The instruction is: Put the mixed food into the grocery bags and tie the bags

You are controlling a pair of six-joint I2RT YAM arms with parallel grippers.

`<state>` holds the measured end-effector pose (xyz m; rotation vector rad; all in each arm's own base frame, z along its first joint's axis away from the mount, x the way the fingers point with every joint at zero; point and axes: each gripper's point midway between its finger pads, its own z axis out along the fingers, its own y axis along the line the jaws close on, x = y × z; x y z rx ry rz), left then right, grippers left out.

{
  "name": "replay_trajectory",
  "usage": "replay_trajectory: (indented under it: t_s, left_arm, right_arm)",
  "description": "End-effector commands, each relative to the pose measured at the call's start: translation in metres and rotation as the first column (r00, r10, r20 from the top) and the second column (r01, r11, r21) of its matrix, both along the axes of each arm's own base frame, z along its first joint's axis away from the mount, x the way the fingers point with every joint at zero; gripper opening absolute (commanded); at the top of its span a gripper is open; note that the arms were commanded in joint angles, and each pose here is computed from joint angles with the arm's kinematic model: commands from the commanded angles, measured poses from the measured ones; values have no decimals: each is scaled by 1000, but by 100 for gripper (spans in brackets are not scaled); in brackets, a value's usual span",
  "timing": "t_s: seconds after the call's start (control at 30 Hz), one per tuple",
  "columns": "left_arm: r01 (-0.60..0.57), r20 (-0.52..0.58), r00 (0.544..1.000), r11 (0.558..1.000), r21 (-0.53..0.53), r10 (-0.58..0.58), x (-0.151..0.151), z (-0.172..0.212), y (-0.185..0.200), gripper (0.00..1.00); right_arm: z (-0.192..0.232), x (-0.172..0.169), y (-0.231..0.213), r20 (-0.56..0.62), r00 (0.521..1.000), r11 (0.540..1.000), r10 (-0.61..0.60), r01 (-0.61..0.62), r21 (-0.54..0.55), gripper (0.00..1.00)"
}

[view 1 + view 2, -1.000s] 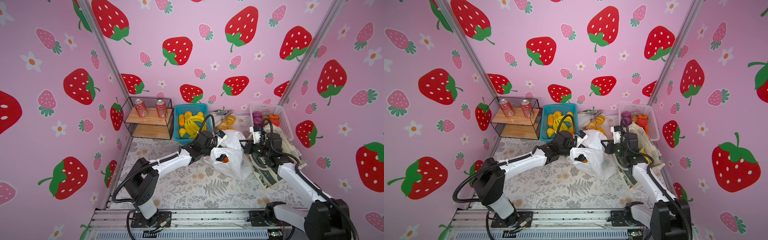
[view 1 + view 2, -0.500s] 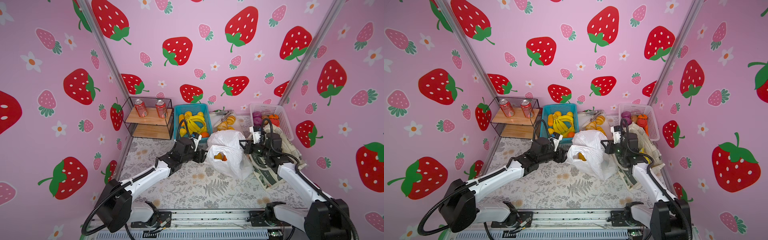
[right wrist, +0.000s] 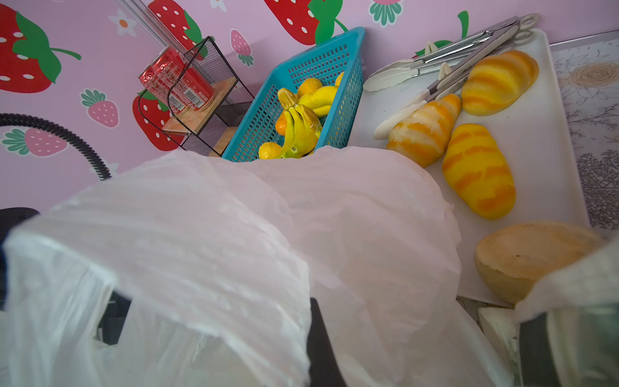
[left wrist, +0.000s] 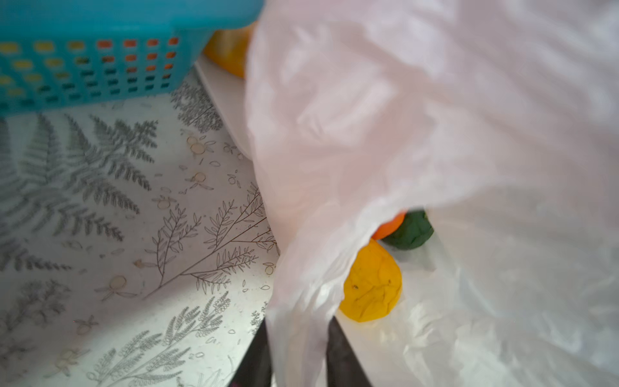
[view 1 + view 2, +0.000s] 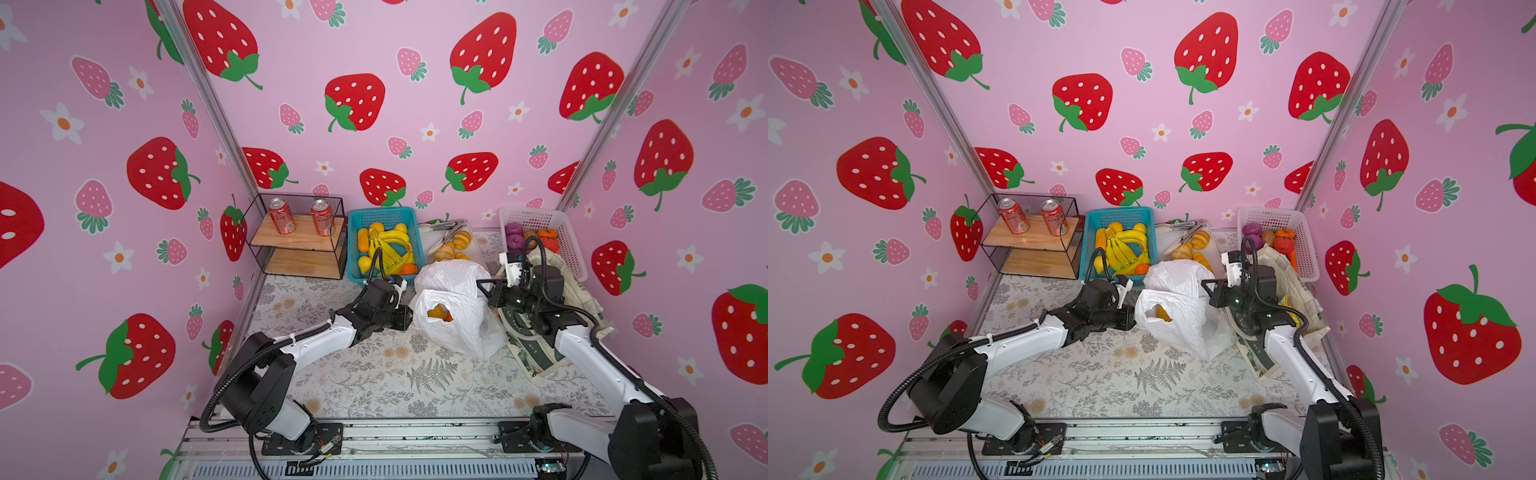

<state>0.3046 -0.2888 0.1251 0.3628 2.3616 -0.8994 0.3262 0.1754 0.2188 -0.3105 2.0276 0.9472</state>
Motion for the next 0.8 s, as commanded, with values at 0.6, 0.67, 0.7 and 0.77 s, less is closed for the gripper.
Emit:
replay_trajectory:
  t_s: [0.6, 0.67, 0.7, 0.77]
  left_arm:
    - [458, 391, 861, 830, -318, -326, -129, 175, -28, 0]
    - [439, 420, 861, 835, -333, -285, -131, 179, -23, 0]
    - [432, 437, 859, 836, -338, -267, -132, 180, -21, 0]
    - [408, 471, 855, 842, -353, -218, -133, 183, -16, 0]
  right_arm:
    - [100, 12, 104, 190, 959, 973, 209, -224, 59, 2]
    - [100, 10, 129, 188, 948, 961, 257, -271, 57, 2]
    - [99, 8, 139, 186, 943, 955, 278, -292, 57, 2]
    - [101, 5, 163, 192, 925, 938, 327, -343, 54, 5]
